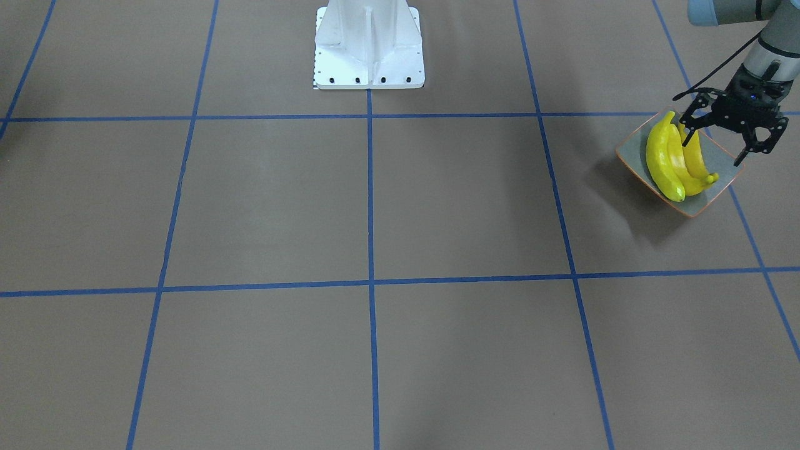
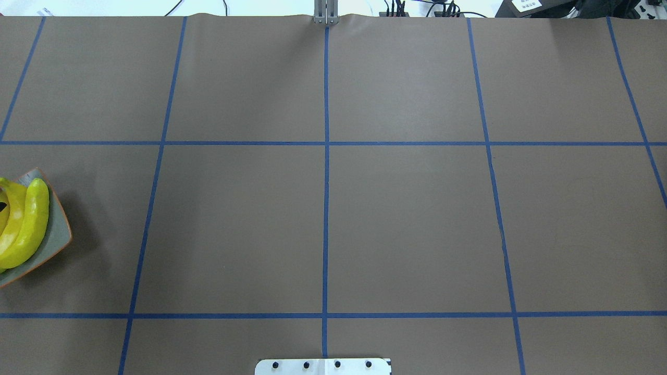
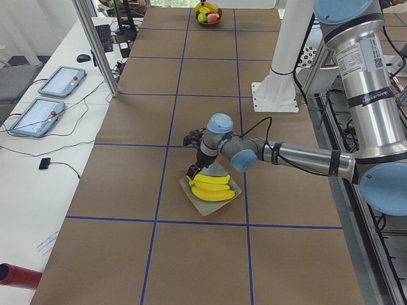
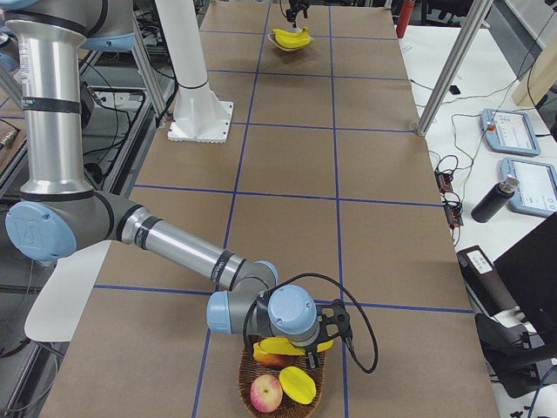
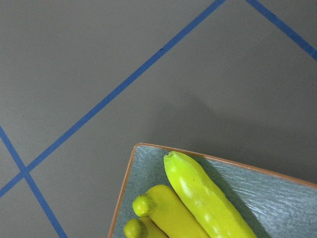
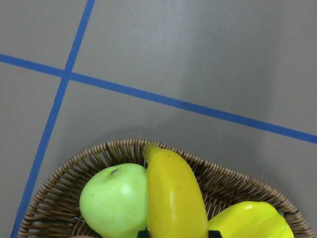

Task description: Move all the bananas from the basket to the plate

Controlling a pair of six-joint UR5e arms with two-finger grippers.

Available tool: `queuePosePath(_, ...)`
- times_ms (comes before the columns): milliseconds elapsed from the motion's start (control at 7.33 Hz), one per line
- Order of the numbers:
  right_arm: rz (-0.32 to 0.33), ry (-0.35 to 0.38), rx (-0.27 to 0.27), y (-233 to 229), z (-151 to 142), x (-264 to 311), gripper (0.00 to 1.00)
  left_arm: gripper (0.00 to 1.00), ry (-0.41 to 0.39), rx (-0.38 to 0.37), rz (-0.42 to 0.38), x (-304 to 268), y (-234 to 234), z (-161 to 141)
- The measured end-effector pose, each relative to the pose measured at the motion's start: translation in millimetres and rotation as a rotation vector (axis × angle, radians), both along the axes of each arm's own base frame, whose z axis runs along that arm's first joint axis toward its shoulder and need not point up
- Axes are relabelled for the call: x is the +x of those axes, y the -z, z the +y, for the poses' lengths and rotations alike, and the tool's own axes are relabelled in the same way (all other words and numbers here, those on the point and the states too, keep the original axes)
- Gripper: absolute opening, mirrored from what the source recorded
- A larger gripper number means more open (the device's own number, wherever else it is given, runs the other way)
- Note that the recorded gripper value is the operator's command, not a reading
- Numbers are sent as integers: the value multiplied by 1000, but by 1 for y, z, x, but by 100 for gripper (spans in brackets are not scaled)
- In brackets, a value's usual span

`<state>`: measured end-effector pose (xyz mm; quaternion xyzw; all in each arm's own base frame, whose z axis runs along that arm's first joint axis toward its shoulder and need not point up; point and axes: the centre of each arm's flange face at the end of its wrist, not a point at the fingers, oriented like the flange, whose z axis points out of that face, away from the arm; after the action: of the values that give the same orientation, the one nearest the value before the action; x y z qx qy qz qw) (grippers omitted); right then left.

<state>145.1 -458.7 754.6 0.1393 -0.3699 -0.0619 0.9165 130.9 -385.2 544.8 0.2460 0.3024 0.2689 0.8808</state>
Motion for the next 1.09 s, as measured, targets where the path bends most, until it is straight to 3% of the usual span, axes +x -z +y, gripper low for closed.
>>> queuePosePath(273,-16,-47,-20,69,-19,13,0,100,4,2,6,2,4,-4)
queuePosePath(546,-69,-138,-61,133,-36,-1,0,100,61,-23,50,10,20,-15)
queuePosePath(819,-135,-178,-94,200,-53,-54,0,100,167,-64,154,25,59,-38)
queuePosePath(1092,-213,-205,-109,248,-61,-121,0,100,232,-130,317,48,117,-62)
